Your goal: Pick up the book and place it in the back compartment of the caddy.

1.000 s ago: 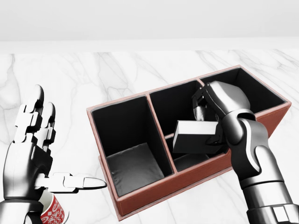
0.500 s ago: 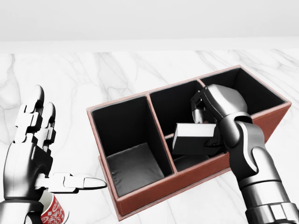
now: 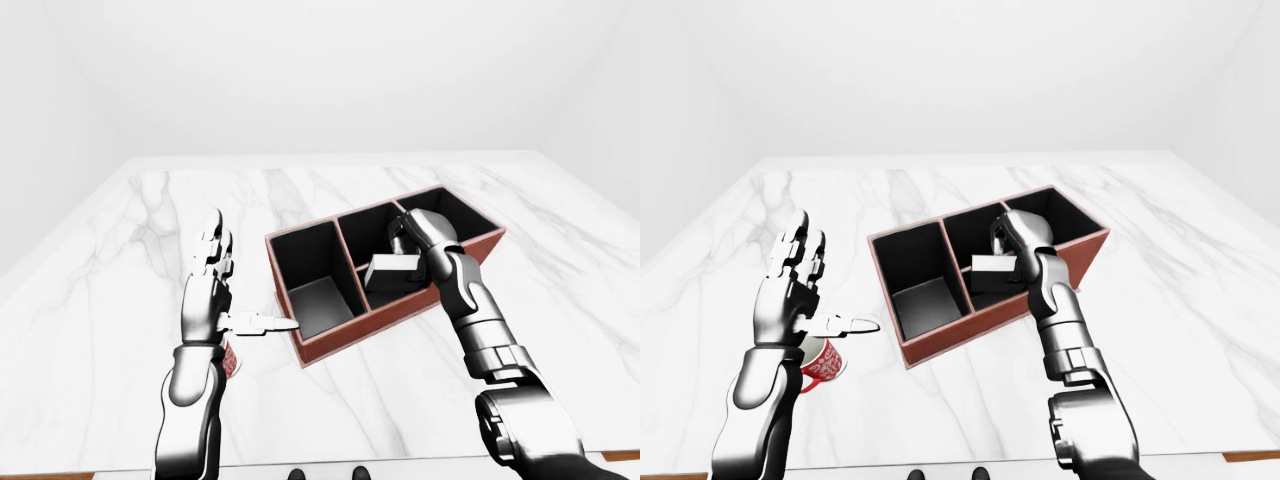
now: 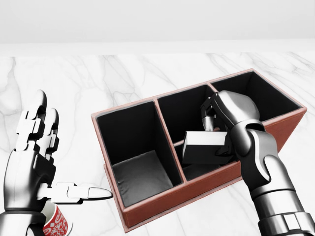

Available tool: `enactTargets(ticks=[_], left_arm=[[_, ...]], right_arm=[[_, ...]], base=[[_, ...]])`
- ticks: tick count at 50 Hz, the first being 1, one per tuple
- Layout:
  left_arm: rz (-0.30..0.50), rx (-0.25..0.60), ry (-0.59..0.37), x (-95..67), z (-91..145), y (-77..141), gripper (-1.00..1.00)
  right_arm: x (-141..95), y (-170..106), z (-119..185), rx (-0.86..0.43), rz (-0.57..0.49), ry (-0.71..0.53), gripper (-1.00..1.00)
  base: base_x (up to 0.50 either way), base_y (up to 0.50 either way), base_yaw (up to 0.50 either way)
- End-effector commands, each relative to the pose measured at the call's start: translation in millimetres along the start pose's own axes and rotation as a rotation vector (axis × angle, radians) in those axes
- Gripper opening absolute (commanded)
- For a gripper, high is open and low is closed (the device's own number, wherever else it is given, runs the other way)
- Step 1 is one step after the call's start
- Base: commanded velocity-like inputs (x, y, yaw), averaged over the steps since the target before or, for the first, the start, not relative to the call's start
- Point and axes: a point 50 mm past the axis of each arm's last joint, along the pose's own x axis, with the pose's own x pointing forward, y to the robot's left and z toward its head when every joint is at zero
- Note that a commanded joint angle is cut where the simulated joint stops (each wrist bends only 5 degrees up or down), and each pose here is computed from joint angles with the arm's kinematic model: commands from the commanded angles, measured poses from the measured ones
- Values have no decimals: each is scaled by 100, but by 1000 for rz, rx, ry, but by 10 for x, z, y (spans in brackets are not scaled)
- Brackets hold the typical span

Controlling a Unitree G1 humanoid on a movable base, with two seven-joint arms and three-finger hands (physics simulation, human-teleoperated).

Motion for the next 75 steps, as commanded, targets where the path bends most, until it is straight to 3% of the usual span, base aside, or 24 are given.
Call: enactTargets(ticks=[1, 62, 63, 64, 65, 66, 67, 68, 69, 75], left_arm=[[-1, 0, -4, -3, 10, -3, 100], [2, 2, 13, 4, -31, 1, 100], [3, 3, 10, 5, -24, 2, 100], [3, 3, 9, 6, -23, 2, 100], [3, 3, 10, 7, -24, 3, 100], [3, 3, 11, 7, -26, 4, 100], [3, 3, 10, 7, -25, 3, 100], [3, 3, 9, 7, -23, 3, 100], [3, 3, 9, 7, -23, 3, 100], [4, 3, 10, 6, -25, 1, 100]], right_arm=[[12, -33, -14, -28, -57, 2, -100], [73, 103, -138, -164, -124, 39, -100], [76, 107, -141, -167, -124, 40, -87], [77, 105, -141, -168, -126, 39, -35], [77, 105, -141, -166, -125, 40, -2], [77, 108, -142, -166, -125, 41, -30], [76, 114, -145, -168, -122, 42, -33], [76, 113, -142, -168, -124, 40, -7], [76, 110, -140, -169, -127, 39, 100], [69, 100, -137, -178, -130, 38, 100]], base=[[0, 0, 0], [1, 0, 1], [0, 0, 0], [2, 0, 1], [2, 0, 2], [2, 0, 1], [2, 0, 2], [1, 0, 1], [1, 0, 1], [1, 0, 0]])
